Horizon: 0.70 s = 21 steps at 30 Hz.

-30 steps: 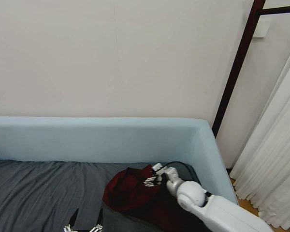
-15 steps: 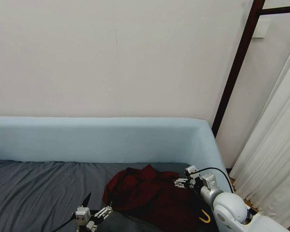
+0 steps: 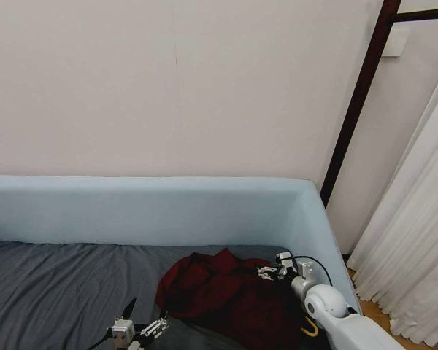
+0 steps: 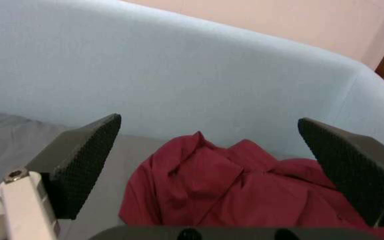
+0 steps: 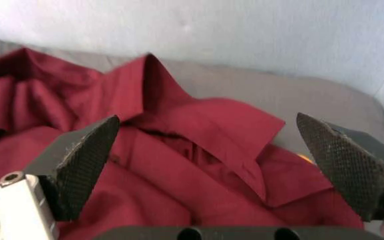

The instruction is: Pick up the clothes from the sofa and hang them on the clothes hanger.

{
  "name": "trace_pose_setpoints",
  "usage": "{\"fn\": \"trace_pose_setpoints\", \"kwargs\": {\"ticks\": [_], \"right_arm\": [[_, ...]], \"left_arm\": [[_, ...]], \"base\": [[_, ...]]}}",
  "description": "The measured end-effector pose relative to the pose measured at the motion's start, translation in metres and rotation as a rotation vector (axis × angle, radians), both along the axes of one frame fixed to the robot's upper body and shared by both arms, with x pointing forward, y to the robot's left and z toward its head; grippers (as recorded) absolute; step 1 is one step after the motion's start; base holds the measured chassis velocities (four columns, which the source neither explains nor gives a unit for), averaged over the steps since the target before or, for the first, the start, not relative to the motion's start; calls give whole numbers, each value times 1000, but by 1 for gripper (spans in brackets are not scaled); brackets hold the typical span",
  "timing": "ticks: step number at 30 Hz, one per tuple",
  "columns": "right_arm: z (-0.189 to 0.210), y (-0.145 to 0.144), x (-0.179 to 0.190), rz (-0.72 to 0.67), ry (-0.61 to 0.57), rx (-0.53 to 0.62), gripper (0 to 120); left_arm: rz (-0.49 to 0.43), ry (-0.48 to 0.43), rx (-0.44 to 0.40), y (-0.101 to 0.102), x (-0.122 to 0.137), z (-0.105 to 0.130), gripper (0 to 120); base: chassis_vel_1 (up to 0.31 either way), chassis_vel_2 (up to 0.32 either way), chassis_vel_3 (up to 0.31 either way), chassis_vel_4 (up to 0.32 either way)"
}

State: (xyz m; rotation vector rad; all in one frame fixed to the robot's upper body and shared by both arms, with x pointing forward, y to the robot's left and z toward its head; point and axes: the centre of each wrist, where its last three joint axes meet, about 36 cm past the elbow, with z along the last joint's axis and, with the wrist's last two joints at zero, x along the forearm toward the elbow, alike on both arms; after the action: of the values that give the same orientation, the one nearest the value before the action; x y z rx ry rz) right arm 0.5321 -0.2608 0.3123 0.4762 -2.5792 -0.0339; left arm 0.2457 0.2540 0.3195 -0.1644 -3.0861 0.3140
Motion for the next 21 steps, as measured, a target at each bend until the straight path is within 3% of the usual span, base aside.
{"fn": "trace_pose_setpoints", "kwargs": {"ticks": [9, 20, 21], "right_arm": [[-46, -8, 39, -60, 95, -42, 100], [-59, -18, 58, -41, 125, 7, 99], [-59, -17, 61, -38, 126, 9, 93]], "left_arm": [[3, 15, 3, -3, -7, -1, 100], [0, 17, 39, 3, -7, -2, 100], [-1, 17, 44, 3, -7, -2, 100]], "base": [[0, 0, 0, 0], [0, 0, 0, 0], [0, 0, 0, 0]]}}
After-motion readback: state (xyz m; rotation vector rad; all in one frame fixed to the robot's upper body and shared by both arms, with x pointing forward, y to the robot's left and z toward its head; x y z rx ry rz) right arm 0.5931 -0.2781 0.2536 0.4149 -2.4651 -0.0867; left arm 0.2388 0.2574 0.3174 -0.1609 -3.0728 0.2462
